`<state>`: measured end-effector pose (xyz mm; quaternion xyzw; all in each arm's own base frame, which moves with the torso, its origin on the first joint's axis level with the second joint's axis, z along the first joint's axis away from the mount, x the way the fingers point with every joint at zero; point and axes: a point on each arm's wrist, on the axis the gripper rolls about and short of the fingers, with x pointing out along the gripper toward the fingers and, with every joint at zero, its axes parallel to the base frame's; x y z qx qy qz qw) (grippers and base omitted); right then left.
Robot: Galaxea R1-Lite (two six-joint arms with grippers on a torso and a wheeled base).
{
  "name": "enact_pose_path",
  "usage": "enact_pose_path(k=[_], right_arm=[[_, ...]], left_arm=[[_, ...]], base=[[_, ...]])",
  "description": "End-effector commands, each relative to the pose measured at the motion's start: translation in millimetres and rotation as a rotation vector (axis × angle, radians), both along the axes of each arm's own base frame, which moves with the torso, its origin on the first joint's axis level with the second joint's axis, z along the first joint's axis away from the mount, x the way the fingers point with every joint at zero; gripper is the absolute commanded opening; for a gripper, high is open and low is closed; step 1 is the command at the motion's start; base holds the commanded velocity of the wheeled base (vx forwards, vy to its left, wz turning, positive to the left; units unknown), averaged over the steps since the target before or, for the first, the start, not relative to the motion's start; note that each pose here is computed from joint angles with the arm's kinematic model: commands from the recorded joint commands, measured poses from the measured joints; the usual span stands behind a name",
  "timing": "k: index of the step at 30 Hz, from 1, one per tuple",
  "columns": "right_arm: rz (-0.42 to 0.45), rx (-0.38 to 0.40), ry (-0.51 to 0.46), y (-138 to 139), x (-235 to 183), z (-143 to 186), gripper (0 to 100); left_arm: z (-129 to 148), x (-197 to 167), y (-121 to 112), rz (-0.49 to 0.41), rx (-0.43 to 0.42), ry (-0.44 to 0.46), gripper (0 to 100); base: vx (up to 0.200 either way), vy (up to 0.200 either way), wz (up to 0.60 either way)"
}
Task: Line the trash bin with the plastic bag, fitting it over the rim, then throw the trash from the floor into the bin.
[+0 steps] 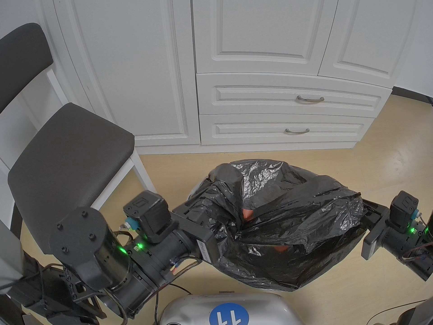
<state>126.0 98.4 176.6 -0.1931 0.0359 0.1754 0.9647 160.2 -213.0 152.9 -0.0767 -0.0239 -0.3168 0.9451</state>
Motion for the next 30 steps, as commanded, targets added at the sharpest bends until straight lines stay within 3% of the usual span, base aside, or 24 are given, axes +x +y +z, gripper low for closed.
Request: enact_pose_path(k=[1,9,13,20,26,30], right_arm=[[0.051,0.018,0.032,24.8,12.5,-17.9,0],[0.077,0.130,-0.052,56.0,33.3,-38.4,0],[0.078,0.193,-0.123,64.1,40.1,-44.2,0],[0.065,0.176,-0.108,63.6,43.6,-50.9,0],[0.025,0.157,-0.118,56.7,49.9,-50.9,0],[0.010,0.117,-0.131,53.6,53.5,-51.3,0]], left_arm=[[-15.4,-9.3,-15.6,-0.061,0.023,0.018,0],[-44.3,-3.9,-35.3,-0.079,0.067,0.059,0],[-42.0,9.2,-48.2,-0.071,0.034,0.040,0],[-48.3,52.5,-72.1,-0.041,-0.021,0.009,0],[-53.1,64.0,-83.4,-0.045,-0.121,0.064,0],[-58.2,73.8,-87.7,-0.033,-0.144,0.074,0]], base=[[0.000,0.000,0.00],[0.000,0.000,0.00],[0.000,0.000,0.00],[0.000,0.000,0.00],[0.000,0.000,0.00],[0.000,0.000,0.00]])
